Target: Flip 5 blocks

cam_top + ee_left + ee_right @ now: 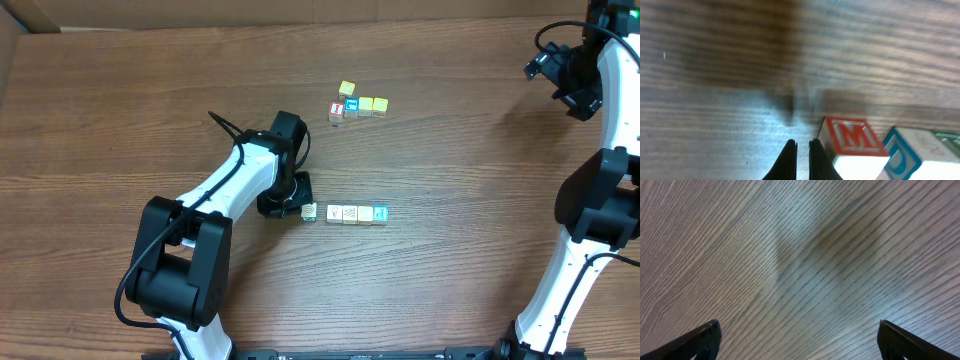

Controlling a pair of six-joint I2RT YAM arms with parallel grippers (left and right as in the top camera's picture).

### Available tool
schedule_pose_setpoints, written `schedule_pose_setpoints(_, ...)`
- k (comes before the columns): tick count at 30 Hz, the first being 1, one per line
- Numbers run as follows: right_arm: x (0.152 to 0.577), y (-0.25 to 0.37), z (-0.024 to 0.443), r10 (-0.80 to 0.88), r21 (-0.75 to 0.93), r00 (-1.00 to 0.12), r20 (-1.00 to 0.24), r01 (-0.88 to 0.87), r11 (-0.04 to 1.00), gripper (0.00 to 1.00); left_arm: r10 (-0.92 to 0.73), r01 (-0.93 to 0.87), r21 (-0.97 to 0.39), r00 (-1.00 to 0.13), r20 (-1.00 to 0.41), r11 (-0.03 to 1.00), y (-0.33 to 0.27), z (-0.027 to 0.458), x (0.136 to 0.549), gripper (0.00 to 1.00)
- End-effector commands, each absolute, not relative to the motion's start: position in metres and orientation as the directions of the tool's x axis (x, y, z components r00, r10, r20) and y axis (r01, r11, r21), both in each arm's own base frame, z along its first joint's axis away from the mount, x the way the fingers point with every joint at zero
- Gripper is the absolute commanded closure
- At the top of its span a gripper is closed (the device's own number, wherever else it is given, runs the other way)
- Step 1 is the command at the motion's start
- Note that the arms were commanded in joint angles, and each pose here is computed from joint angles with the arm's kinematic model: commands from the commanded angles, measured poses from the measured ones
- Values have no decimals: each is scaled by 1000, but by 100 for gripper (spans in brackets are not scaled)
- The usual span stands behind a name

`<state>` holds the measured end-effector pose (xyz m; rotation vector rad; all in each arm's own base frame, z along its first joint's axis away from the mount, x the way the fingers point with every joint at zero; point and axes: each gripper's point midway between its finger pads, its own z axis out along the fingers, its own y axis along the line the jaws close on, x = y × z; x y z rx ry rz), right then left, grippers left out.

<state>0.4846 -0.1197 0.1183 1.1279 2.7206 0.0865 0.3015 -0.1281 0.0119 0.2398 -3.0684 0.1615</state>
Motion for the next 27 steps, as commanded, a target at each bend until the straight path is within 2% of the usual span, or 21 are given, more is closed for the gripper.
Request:
schedule_pose_setpoints(1, 487, -121, 140, 700, 145, -684, -207, 686, 713, 0, -137, -146, -97, -986, 97, 984, -127, 8, 295, 96)
schedule_pose_setpoints(12, 487, -121, 140, 700, 146, -684, -207, 686, 713, 0, -159, -169, -99, -983, 94, 981, -129, 8, 296, 96)
schedule_pose_setpoints(27, 487, -121, 140, 700, 145, -683, -207, 686, 713, 0, -85, -93, -107, -994, 75, 990, -152, 8, 290, 96)
